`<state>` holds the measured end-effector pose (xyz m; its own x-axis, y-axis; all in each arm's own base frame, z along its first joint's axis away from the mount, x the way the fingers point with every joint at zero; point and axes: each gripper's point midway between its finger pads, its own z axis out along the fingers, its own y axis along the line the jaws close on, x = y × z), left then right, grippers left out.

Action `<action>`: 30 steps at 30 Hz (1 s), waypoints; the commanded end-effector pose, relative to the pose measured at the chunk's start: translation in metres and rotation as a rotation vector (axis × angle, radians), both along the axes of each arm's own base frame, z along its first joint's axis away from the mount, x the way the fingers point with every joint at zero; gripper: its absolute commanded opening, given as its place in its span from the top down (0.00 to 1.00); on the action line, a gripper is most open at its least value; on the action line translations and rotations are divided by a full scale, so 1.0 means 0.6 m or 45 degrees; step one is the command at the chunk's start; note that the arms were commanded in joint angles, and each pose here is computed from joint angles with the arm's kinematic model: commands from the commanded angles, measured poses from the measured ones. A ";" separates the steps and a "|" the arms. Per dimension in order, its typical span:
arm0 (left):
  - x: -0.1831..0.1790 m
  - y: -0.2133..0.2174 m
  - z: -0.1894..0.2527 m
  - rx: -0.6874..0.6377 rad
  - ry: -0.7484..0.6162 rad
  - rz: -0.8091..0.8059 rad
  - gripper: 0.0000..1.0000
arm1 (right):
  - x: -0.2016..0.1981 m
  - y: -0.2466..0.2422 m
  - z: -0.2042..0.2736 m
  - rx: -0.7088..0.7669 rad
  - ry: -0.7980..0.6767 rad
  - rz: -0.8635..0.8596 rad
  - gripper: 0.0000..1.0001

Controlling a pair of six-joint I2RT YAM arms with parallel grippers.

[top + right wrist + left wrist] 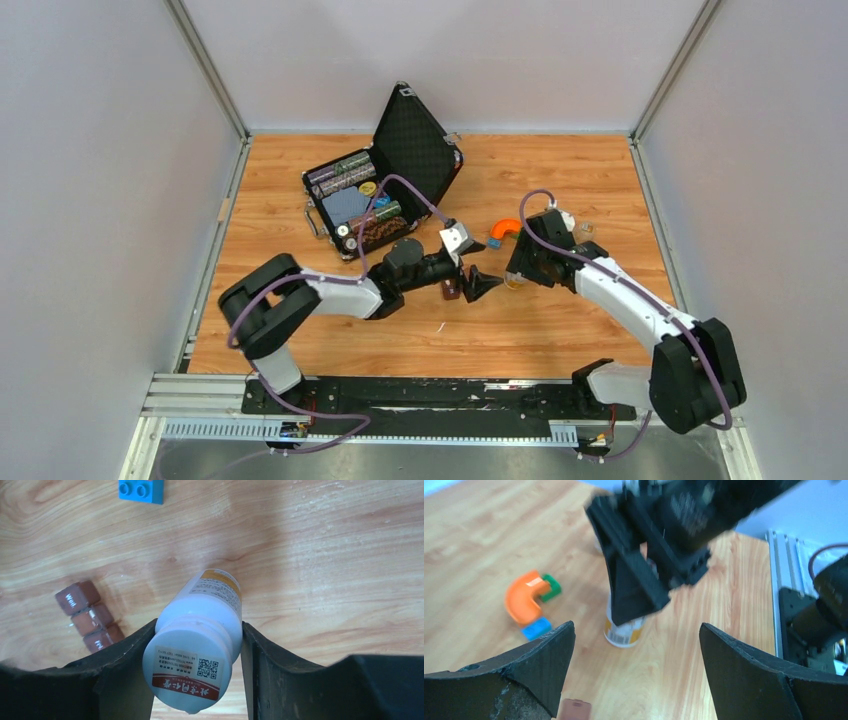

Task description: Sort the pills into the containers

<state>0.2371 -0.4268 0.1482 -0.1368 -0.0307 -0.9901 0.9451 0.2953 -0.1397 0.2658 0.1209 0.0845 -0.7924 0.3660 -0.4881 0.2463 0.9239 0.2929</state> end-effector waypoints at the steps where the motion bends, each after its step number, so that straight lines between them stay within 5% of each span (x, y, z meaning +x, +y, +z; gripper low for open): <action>1: 0.036 0.048 0.066 0.082 -0.035 0.217 0.00 | 0.056 0.006 0.015 -0.059 -0.142 -0.074 0.62; 7: 0.066 0.094 0.095 0.335 0.028 0.401 0.00 | 0.060 0.013 -0.008 -0.077 -0.079 -0.083 0.49; 12: 0.073 0.118 0.145 0.199 0.107 0.426 0.00 | 0.051 0.029 0.009 -0.010 -0.047 -0.054 0.15; 15: 0.090 0.135 0.162 0.122 0.188 0.441 0.00 | 0.045 0.041 0.041 0.034 -0.049 0.009 0.06; 22: 0.086 0.121 0.135 0.158 0.434 0.377 0.04 | 0.016 0.039 0.124 0.252 -0.092 0.035 0.09; 30: 0.078 0.054 0.099 0.133 0.749 0.218 0.23 | -0.003 0.001 0.119 0.419 -0.059 -0.152 0.34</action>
